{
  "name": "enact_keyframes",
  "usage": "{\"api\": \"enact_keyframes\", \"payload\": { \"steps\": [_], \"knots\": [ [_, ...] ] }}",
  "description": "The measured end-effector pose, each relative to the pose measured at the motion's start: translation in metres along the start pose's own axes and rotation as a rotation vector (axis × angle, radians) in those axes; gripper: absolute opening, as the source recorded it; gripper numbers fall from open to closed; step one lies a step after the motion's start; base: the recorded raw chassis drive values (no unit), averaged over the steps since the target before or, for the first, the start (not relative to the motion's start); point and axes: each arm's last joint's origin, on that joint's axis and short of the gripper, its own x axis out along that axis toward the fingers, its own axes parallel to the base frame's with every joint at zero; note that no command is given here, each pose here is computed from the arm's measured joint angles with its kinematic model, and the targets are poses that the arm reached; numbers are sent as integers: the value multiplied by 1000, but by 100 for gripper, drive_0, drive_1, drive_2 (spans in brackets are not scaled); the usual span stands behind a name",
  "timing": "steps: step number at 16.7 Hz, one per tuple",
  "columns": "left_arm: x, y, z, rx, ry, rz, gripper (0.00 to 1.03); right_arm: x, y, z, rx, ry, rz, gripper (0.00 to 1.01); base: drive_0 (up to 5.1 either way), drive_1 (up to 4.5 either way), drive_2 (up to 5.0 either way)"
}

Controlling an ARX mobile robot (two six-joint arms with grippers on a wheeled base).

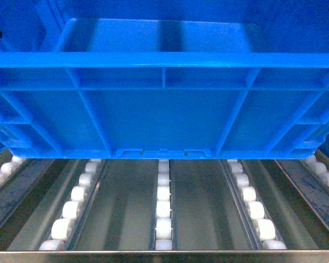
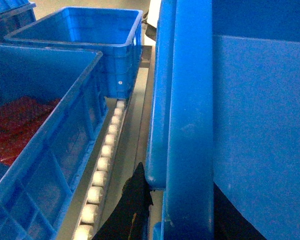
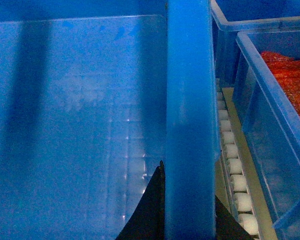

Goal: Place box next to blue box on left shelf

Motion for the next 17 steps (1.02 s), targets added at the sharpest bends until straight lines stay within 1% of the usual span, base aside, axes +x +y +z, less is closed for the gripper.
{"api": "enact_keyframes", "payload": {
  "steps": [17],
  "knots": [
    [0, 0, 0, 1, 1, 0, 16, 0, 0, 0, 0, 0, 0, 8, 0, 0, 0]
  ]
}}
